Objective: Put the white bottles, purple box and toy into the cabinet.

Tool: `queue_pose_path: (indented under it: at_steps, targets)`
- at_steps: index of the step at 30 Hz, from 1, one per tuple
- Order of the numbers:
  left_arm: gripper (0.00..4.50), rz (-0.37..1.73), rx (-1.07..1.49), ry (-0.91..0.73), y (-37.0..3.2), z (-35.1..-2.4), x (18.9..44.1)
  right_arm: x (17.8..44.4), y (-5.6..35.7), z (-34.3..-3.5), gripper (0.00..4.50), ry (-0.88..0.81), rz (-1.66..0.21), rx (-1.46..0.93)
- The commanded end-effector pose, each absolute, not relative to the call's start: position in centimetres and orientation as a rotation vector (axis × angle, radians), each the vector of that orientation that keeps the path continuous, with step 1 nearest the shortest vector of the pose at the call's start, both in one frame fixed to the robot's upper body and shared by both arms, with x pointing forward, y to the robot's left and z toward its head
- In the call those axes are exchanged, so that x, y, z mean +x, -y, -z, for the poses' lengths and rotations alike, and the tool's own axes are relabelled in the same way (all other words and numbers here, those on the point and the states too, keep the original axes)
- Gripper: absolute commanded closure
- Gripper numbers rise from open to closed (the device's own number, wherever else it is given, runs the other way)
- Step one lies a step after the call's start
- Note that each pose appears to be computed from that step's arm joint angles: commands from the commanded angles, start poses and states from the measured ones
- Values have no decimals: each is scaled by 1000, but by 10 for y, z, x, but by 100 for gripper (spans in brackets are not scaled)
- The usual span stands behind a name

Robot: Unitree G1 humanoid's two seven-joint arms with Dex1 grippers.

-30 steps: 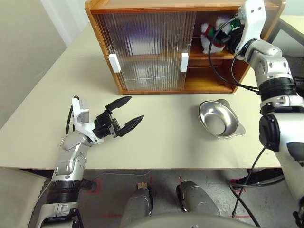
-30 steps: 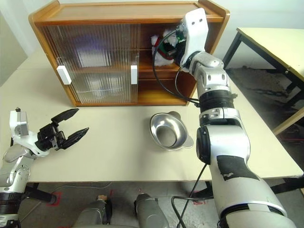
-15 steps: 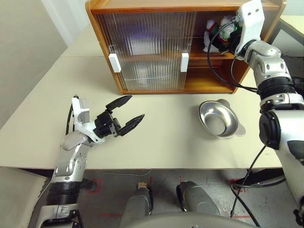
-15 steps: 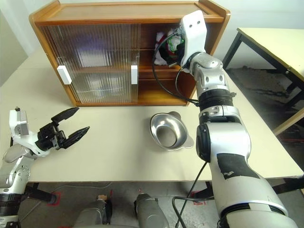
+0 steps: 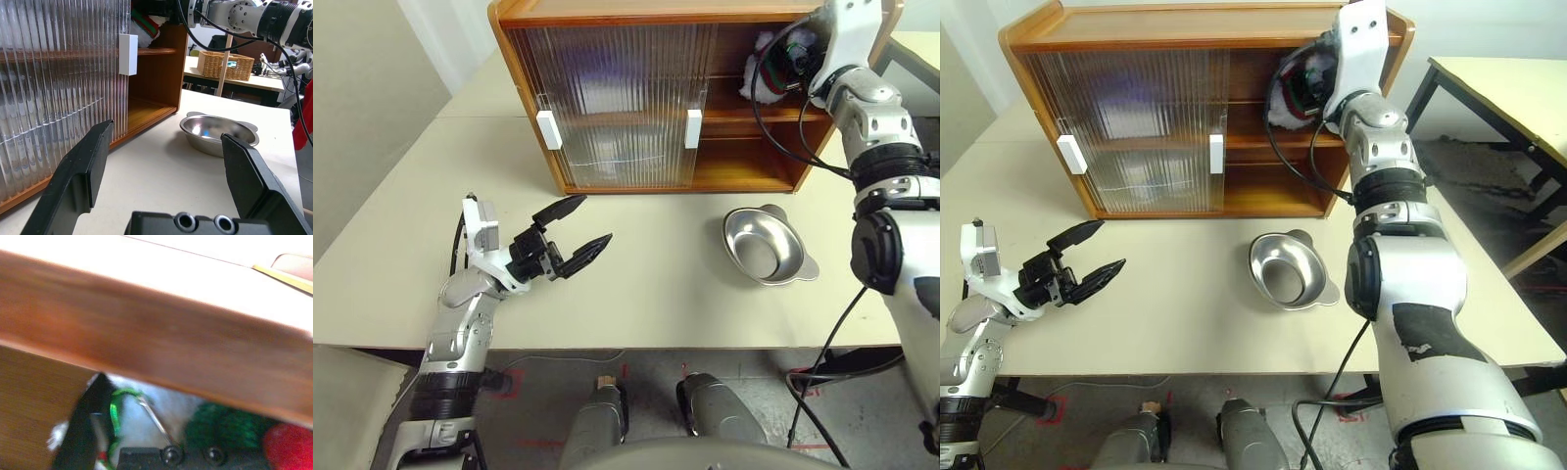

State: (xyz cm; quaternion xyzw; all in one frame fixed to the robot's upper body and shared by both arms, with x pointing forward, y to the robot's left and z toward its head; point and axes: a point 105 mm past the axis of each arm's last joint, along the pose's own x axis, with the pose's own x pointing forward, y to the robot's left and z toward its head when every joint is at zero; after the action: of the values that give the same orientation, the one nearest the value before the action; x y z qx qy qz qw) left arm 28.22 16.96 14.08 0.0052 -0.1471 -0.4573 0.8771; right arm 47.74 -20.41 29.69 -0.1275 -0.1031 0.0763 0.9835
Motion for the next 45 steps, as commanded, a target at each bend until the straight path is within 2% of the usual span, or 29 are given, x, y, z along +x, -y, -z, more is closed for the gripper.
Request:
queue_pose_path:
  at_steps: [1, 3, 4, 17, 26, 34, 45]
  targets:
    - [0, 963, 10, 311, -166, -142, 281, 478, 206, -298, 82, 204, -135, -258]
    - [0, 963, 9, 311, -166, -142, 280, 478, 205, -297, 15, 205, -136, -271]
    - [0, 963, 9, 310, -166, -142, 280, 478, 204, -296, 7, 204, -139, -290]
    - [0, 964, 8, 308, -167, -142, 281, 477, 208, -294, 7, 229, -86, -555]
    - [0, 965, 9, 306, -168, -141, 280, 474, 202, -310, 7, 321, -85, -556]
    - [0, 972, 7, 304, -167, -140, 279, 472, 180, -293, 7, 281, -277, -428]
    - [0, 972, 9, 299, -168, -139, 278, 466, 160, -280, 7, 266, -412, -460]
